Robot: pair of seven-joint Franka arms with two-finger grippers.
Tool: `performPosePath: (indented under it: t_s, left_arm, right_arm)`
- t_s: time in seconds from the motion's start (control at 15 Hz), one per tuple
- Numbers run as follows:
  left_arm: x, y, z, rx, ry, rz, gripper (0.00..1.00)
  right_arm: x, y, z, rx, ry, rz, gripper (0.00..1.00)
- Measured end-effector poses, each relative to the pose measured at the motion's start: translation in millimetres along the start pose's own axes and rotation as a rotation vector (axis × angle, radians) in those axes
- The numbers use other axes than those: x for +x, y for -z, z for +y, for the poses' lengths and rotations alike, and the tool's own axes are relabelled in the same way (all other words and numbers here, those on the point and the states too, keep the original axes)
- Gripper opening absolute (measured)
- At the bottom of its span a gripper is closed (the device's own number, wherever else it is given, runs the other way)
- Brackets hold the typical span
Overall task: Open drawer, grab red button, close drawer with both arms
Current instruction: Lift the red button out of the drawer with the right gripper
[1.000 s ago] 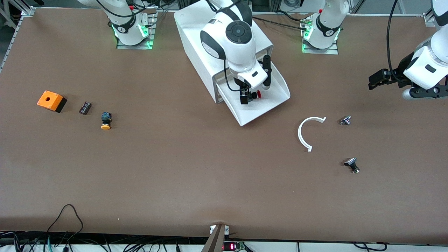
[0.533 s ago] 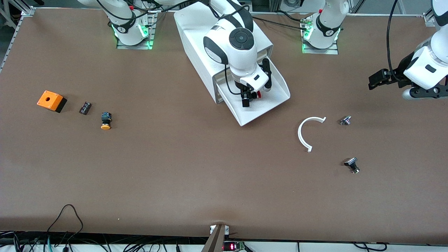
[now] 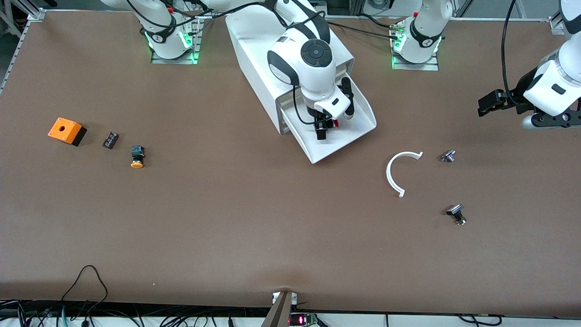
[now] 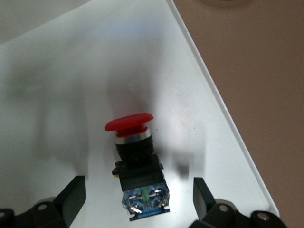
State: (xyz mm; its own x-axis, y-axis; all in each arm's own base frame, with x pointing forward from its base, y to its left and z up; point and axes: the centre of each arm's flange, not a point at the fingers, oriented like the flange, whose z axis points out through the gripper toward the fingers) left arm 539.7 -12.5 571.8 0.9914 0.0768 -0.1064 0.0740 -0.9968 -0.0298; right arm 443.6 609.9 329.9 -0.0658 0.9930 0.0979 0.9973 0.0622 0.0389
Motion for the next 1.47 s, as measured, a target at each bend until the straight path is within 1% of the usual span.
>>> performPosePath:
  t_s: [0.13,0.27,0.33,0.4,0.47,0.53,0.6,0.67,0.73,0.87,1.07,1.2,1.33,1.47]
  left_arm:
    - [0.2,-0.2,-0.7,0.000,0.001,-0.001,1.00]
    - [0.2,-0.3,-0.7,0.000,0.001,-0.001,1.00]
    - [0.2,-0.3,-0.7,0.000,0.001,-0.001,1.00]
    - [0.2,-0.3,-0.8,0.000,0.001,-0.001,1.00]
    - [0.2,-0.3,-0.8,0.000,0.001,-0.001,1.00]
    - [0.2,-0.4,-0.8,0.000,0.002,-0.001,1.00]
    - [0.2,-0.4,-0.8,0.000,0.002,-0.001,1.00]
    - [0.2,-0.4,-0.8,0.000,0.002,-0.002,1.00]
    - [0.2,-0.4,-0.9,0.000,0.002,-0.002,1.00]
    - [0.3,-0.6,-1.1,0.000,0.002,-0.002,1.00]
    - [0.5,-0.7,-1.6,-0.001,0.005,-0.003,1.00]
    - [0.7,-0.9,-1.7,-0.001,0.008,-0.004,1.00]
    - [0.9,-0.6,-1.8,-0.001,0.010,-0.004,1.00]
    - [0.8,-0.2,-2.0,-0.001,0.011,-0.005,1.00]
  right_arm:
    - [0.6,-2.9,-0.6,0.000,0.001,0.000,0.99]
    - [2.1,-6.5,0.5,-0.011,0.002,0.010,0.96]
    - [3.0,-8.5,0.6,-0.016,0.002,0.016,0.82]
    - [3.6,-10.6,0.5,-0.018,0.003,0.018,0.75]
    - [3.8,-11.9,0.5,-0.019,0.003,0.019,0.75]
    - [4.2,-11.7,0.2,-0.019,0.004,0.019,0.70]
    - [5.2,-10.5,-0.1,-0.021,0.005,0.021,0.59]
    - [6.0,-9.4,-0.3,-0.022,0.006,0.023,0.55]
    - [6.1,-9.1,-0.2,-0.023,0.007,0.023,0.55]
    - [6.5,-8.5,-0.2,-0.025,0.007,0.023,0.44]
    - [9.6,-5.4,-2.2,-0.030,0.012,0.027,0.44]
    - [15.3,6.8,-4.8,-0.044,0.012,0.041,0.44]
    - [19.2,28.2,-6.0,-0.066,-0.026,0.053,0.44]
    - [20.9,56.0,-8.0,-0.107,-0.095,0.052,0.44]
